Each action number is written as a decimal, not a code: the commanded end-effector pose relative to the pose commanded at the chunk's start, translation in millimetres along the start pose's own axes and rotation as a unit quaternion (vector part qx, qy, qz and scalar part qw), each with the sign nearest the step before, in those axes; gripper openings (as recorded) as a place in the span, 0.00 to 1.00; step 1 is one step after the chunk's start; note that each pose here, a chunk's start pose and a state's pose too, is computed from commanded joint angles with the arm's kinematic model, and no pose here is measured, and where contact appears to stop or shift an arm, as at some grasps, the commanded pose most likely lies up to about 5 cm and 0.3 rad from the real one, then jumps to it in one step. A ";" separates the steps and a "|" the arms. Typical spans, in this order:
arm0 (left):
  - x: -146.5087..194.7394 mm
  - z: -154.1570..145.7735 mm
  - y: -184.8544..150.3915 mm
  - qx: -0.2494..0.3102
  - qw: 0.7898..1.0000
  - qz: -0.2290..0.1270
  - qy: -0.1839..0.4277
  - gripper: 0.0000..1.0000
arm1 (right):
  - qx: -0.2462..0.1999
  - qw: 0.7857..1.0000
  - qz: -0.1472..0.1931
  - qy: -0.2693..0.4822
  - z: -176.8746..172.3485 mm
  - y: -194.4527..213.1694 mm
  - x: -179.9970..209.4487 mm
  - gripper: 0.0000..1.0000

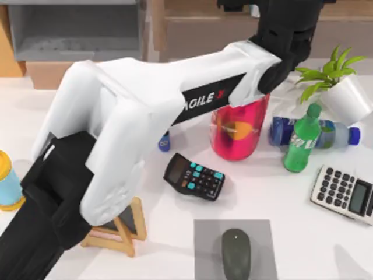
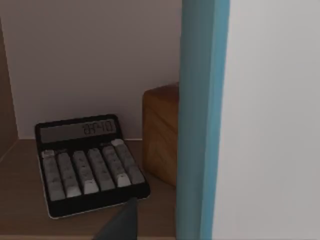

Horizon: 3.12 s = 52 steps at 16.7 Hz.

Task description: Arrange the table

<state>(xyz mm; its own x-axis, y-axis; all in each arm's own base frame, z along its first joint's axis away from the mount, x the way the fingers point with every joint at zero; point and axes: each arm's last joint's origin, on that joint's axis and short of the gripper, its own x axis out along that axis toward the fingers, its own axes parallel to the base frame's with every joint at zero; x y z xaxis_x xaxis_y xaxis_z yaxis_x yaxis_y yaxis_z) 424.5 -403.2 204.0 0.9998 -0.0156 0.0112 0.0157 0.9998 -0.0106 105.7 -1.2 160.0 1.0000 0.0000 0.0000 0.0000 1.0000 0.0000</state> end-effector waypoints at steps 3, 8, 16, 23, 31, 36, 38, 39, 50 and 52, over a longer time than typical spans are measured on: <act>0.0 0.0 0.0 0.000 1.000 0.000 0.000 0.47 | 0.000 1.000 0.000 0.000 0.0 0.0 0.0 1.00; 0.0 0.0 0.0 0.000 1.000 0.000 0.000 0.10 | 0.000 1.000 0.000 0.000 0.0 0.0 0.0 1.00; 0.0 0.0 0.0 0.000 1.000 0.000 0.000 0.00 | 0.000 1.000 0.000 0.000 0.0 0.0 0.0 1.00; -23.0 7.5 -6.7 0.002 1.000 -0.012 0.000 0.00 | 0.000 1.000 0.000 0.000 0.0 0.0 0.0 1.00; -38.6 14.3 0.0 0.003 1.000 0.000 0.001 0.00 | 0.000 1.000 0.000 0.000 0.0 0.0 0.0 1.00; -52.2 24.6 6.0 0.024 1.000 -0.015 0.008 0.00 | 0.000 1.000 0.000 0.000 0.0 0.0 0.0 1.00; -65.4 30.3 14.6 0.051 0.998 -0.032 0.017 0.00 | 0.000 1.000 0.000 0.000 0.0 0.0 0.0 1.00; -72.8 33.0 20.6 0.067 0.997 -0.041 0.021 0.00 | 0.000 1.000 0.000 0.000 0.0 0.0 0.0 1.00; -148.9 40.5 162.7 0.322 0.938 -0.123 0.027 0.00 | 0.000 1.000 0.000 0.000 0.0 0.0 0.0 1.00; -156.9 25.3 193.1 0.389 0.911 -0.128 0.035 0.00 | 0.000 1.000 0.000 0.000 0.0 0.0 0.0 1.00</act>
<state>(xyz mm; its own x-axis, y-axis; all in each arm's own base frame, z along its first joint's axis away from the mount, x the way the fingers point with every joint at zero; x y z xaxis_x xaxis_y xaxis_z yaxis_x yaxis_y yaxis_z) 270.4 -207.4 225.5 0.9631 -0.2236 -0.1501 0.2634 0.6672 0.6968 105.7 -1.2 160.0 1.0000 0.0000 0.0000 0.0000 1.0000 0.0000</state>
